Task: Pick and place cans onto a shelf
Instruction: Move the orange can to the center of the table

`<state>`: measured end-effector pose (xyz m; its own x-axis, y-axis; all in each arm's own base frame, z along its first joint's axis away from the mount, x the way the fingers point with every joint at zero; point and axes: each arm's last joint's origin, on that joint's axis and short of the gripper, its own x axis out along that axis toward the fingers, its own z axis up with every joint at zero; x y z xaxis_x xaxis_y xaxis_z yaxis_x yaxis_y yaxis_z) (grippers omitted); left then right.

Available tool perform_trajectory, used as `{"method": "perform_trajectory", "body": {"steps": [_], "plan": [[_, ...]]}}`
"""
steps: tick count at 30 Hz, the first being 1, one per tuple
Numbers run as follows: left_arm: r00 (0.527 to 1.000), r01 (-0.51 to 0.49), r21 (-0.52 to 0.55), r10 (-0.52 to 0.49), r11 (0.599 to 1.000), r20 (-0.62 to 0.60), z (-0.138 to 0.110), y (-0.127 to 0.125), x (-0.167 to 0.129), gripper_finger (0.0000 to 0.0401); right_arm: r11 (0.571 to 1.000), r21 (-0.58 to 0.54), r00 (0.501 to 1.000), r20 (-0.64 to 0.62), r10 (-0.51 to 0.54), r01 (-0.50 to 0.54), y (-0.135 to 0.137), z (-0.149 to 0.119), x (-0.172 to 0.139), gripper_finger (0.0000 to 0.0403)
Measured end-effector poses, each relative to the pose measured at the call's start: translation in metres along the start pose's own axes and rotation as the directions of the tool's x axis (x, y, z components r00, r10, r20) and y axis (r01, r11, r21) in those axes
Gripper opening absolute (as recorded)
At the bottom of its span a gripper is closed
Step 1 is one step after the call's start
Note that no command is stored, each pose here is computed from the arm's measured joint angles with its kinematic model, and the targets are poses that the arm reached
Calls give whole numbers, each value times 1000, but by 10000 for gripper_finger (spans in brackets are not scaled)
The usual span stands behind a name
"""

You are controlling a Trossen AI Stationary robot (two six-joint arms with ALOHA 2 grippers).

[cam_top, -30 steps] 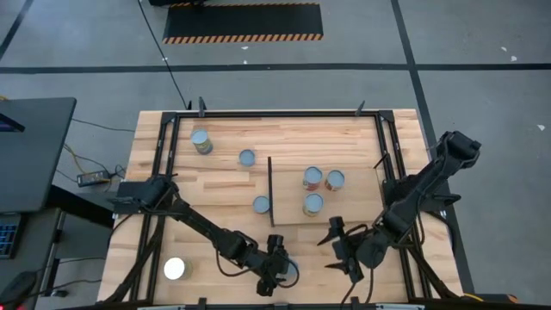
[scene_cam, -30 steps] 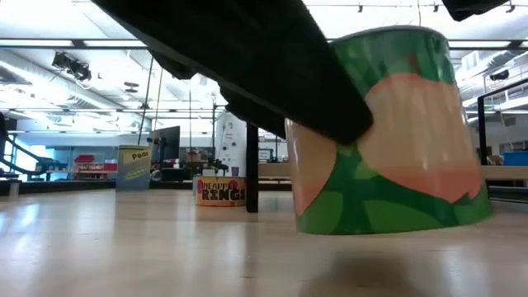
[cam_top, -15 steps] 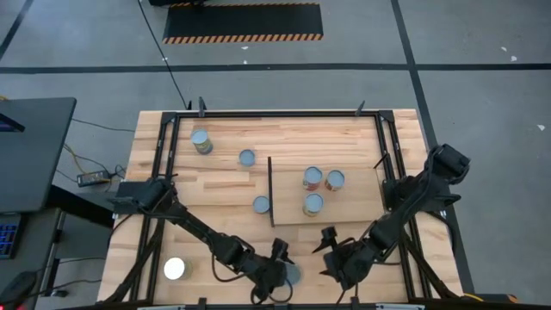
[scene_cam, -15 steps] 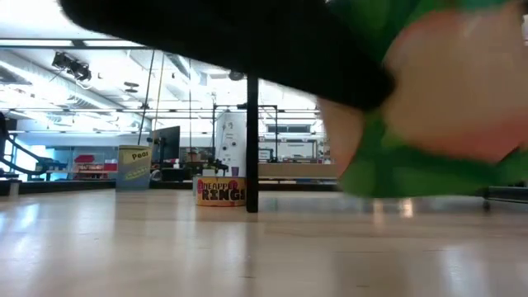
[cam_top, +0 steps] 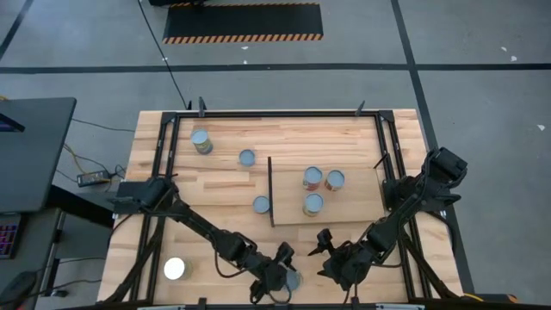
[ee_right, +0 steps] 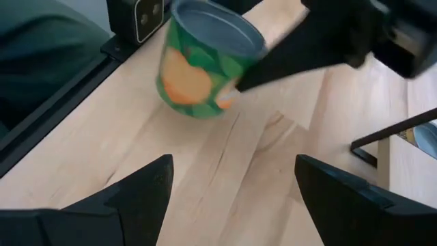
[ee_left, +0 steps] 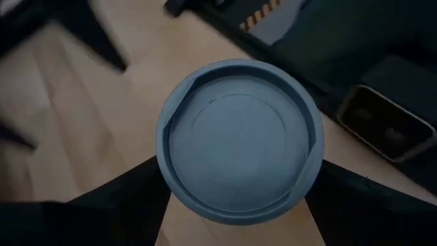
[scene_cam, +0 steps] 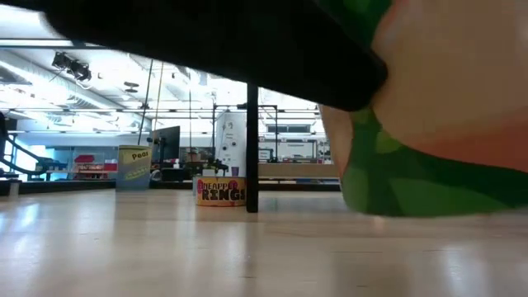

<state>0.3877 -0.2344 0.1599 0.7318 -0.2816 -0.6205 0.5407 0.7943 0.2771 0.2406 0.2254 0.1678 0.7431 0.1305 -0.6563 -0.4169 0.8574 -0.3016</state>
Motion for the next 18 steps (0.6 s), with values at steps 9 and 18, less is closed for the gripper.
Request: {"method": "perform_trajectory", "body": {"steps": [9,18], "plan": [[998,4,-169,-14,986,-58,-8,6,1,313,999,40,999,-1,-34,34,-3,0,1,313],[998,-22,-354,-2,935,-66,-8,6,1,308,997,68,999,0,-34,34,-3,0,1,313]]}}
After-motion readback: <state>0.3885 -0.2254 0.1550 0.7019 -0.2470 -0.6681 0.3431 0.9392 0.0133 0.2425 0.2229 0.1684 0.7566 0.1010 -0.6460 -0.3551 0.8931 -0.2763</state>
